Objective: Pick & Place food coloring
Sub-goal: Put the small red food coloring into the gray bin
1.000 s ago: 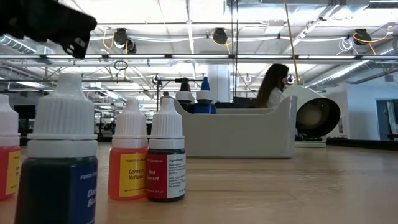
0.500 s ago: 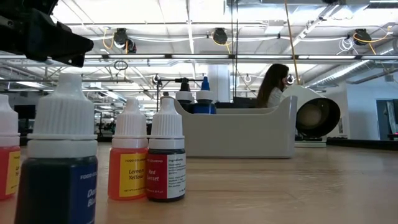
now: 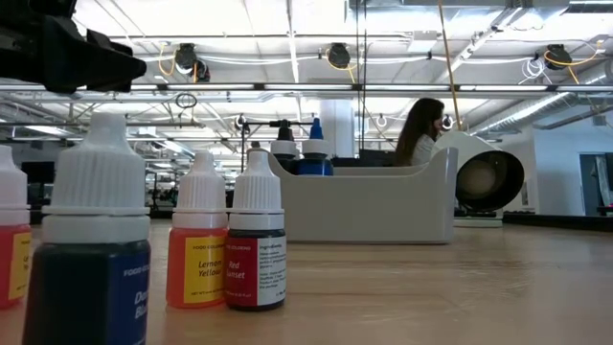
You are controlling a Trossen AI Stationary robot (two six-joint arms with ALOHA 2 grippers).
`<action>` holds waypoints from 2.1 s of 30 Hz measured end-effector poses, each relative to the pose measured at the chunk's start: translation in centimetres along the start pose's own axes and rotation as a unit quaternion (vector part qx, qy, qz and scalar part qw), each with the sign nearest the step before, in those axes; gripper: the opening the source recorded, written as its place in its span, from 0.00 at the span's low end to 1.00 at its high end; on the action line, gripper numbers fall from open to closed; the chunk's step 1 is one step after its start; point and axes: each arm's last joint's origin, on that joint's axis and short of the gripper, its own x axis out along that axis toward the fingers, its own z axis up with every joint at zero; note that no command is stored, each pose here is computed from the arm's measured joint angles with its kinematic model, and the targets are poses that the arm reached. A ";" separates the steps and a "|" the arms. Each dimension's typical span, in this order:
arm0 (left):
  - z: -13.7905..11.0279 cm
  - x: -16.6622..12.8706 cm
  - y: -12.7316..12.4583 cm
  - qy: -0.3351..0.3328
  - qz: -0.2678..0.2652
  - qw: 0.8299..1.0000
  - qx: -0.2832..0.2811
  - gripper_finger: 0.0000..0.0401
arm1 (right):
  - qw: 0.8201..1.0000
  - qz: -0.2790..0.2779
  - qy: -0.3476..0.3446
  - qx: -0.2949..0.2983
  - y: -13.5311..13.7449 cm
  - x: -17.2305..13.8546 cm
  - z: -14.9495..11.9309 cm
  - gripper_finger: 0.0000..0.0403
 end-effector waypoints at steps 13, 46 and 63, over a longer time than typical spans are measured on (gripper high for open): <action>0.2 0.0 0.1 -0.006 0.017 0.998 -0.053 0.09 | 0.978 0.036 0.194 -0.063 12.0 6.8 -2.1 0.00; 0.5 0.0 0.2 -0.018 0.021 1.000 0.008 0.09 | 0.978 -0.024 0.204 -0.043 13.5 8.2 -5.8 0.26; 0.5 0.0 0.2 -0.018 0.022 0.999 0.017 0.09 | 0.978 -0.023 0.204 -0.042 13.4 8.2 -5.8 0.32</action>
